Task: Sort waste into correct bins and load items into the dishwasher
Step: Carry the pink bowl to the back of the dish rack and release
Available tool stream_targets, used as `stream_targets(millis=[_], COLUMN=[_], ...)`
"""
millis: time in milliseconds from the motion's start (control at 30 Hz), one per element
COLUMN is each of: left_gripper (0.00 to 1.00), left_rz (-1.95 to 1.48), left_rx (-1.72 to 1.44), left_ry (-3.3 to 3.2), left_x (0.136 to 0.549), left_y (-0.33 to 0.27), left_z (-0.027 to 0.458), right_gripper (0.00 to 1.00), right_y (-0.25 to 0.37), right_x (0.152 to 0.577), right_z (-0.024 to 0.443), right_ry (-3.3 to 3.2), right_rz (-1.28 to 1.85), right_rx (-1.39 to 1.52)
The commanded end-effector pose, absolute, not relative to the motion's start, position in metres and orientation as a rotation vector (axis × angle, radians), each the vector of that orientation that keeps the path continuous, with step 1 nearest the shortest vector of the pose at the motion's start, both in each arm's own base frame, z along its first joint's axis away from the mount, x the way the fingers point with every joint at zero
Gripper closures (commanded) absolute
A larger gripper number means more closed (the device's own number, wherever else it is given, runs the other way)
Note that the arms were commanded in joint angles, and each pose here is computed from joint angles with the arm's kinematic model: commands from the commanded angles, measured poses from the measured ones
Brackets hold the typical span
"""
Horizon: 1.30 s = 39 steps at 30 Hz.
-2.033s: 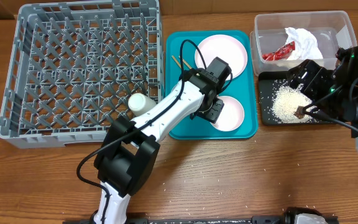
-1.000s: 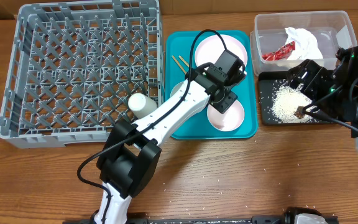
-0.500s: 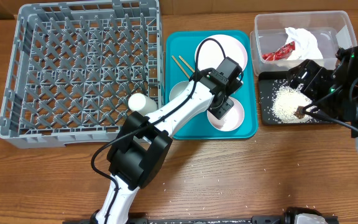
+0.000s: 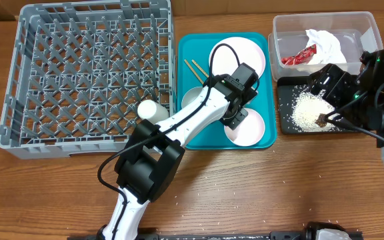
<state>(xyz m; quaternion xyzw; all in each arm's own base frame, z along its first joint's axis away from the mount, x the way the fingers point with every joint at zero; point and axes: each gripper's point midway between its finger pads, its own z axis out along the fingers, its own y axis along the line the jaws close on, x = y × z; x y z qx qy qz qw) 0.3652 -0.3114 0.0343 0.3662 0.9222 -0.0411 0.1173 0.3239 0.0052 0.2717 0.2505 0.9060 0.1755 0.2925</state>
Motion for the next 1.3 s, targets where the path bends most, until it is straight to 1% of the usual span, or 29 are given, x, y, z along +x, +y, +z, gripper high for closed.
stream_targets(millis=[0, 100, 200, 300, 400, 467, 567, 667, 700, 733, 933, 1067, 1167, 1267], left_gripper=[0.96, 0.96, 0.96, 0.96, 0.96, 0.96, 0.96, 0.96, 0.96, 0.96, 0.96, 0.96, 0.96, 0.96], left_rz=[-0.11, -0.11, -0.11, -0.124, -0.111, -0.067, 0.082, 0.378, 0.428, 0.547, 0.923, 1.013, 1.183, 1.271], left_rx=[1.048, 1.041, 1.015, 0.969, 0.868, 0.796, 0.636, 0.294, 0.245, 0.153, -0.151, -0.252, -0.333, -0.307], left_ry=[2.714, 2.72, 2.719, 2.677, 2.598, 2.555, 2.473, 2.372, 2.355, 2.309, 2.107, 2.014, 1.897, 1.877], left_x=[0.367, 0.366, 0.37, 0.382, 0.405, 0.418, 0.442, 0.47, 0.473, 0.48, 0.506, 0.527, 0.535, 0.55], left_y=[-0.308, -0.308, -0.307, -0.303, -0.288, -0.272, -0.229, -0.157, -0.146, -0.123, -0.054, -0.04, -0.032, -0.032], left_z=[0.033, 0.038, 0.059, 0.107, 0.168, 0.199, 0.247, 0.286, 0.29, 0.298, 0.31, 0.302, 0.296, 0.276], right_gripper=[0.0, 0.0, 0.0, 0.0, 0.0, 0.0, 0.0, 0.0, 0.0, 0.0, 0.0, 0.0, 0.0, 0.0], right_y=[0.004, 0.004, 0.004, 0.004, 0.004, 0.004, 0.004, 0.004, 0.004, 0.004, 0.004, 0.004, 0.004, 0.004], right_x=[0.324, 0.324, 0.324, 0.324, 0.324, 0.324, 0.324, 0.324, 0.324, 0.324, 0.324, 0.324, 0.324, 0.324], right_z=[0.276, 0.276, 0.276, 0.276, 0.276, 0.276, 0.276, 0.276, 0.276, 0.276, 0.276, 0.276, 0.276, 0.276], right_ry=[2.399, 2.399, 2.399, 2.399, 2.399, 2.399, 2.399, 2.399, 2.399, 2.399, 2.399, 2.399, 2.399, 2.399], right_rz=[0.463, 0.463, 0.463, 0.463, 0.463, 0.462, 0.462, 0.463, 0.462, 0.463, 0.463, 0.462, 0.463, 0.463], right_rx=[0.666, 0.665, 0.665, 0.665, 0.665, 0.666, 0.666, 0.665, 0.666, 0.665, 0.665, 0.666, 0.665, 0.665])
